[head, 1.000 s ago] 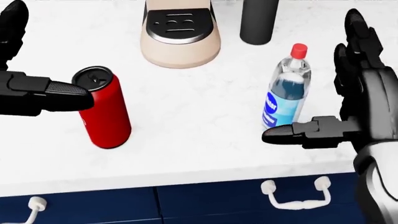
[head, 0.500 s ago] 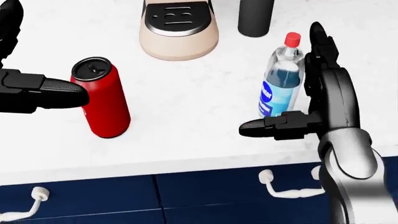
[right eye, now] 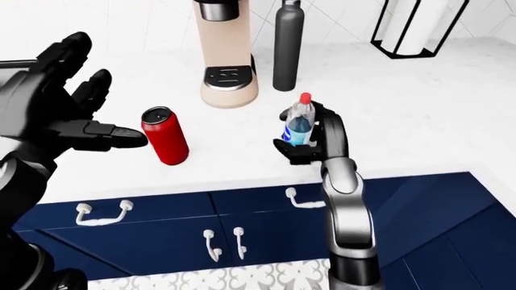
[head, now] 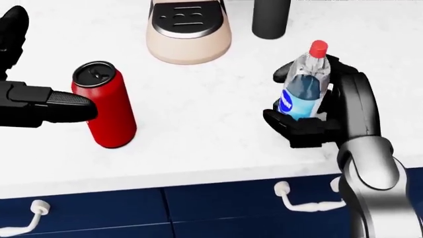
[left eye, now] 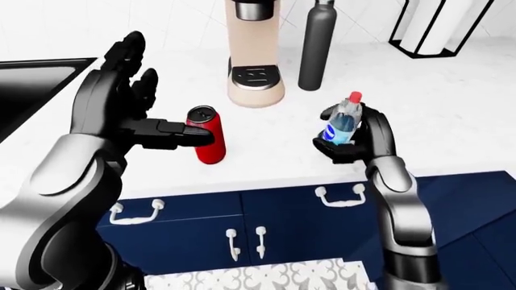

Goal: Move the drinks to the dining counter.

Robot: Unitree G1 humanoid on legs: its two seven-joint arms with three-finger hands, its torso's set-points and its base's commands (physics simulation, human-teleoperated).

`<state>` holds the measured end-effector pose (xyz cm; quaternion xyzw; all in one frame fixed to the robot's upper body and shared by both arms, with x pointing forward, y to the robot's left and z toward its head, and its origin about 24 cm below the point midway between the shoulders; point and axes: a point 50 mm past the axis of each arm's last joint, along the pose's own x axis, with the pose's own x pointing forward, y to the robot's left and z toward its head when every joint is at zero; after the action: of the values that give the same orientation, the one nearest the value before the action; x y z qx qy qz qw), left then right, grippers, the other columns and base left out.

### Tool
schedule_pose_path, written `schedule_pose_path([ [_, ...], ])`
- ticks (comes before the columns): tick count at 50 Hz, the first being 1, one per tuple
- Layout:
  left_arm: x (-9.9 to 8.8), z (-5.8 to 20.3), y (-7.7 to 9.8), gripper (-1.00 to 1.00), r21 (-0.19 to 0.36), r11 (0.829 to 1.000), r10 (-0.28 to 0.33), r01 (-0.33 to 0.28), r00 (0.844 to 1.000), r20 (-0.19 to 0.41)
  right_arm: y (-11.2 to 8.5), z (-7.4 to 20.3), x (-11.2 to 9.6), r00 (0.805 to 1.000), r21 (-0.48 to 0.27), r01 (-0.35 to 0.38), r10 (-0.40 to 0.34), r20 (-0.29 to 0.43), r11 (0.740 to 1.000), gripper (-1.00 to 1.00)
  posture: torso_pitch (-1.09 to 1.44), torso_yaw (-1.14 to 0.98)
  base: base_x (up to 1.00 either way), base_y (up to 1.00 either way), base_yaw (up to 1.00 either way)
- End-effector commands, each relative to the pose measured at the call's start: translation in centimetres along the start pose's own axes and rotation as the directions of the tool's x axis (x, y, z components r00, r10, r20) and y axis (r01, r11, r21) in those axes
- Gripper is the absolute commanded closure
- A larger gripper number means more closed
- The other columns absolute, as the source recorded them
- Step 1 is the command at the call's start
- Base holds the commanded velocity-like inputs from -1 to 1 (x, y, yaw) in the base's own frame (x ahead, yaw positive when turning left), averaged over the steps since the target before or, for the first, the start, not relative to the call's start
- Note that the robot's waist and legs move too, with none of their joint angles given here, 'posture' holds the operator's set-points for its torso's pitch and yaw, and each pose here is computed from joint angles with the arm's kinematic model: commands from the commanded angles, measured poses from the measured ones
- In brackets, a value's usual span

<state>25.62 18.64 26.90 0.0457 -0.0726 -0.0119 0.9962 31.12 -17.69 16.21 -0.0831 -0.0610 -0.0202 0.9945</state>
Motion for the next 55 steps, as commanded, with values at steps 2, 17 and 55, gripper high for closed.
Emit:
schedule_pose_path([
  [2,-0.2,1.1,0.2,-1.0,0.006,1.0,0.014,-0.014,0.997,0.073,-0.6,2.4,-0.1,0.994,0.008,0.018,-0.019,0.104,1.0,1.0,0.0,0.0,0.0,0.0,0.0],
  [17,-1.3,-0.5,1.0,-1.0,0.036,0.998,0.045,-0.047,0.998,0.054,-2.0,5.8,-1.8,0.986,0.05,0.023,-0.031,0.164,0.998,1.0,0.0,0.0,0.0,0.0,0.0],
  [55,2.8,-5.2,-2.0,-1.0,0.218,0.975,0.049,-0.045,0.999,-0.01,-2.0,7.0,-2.9,0.98,0.076,0.011,-0.026,0.198,0.997,1.0,0.0,0.0,0.0,0.0,0.0],
])
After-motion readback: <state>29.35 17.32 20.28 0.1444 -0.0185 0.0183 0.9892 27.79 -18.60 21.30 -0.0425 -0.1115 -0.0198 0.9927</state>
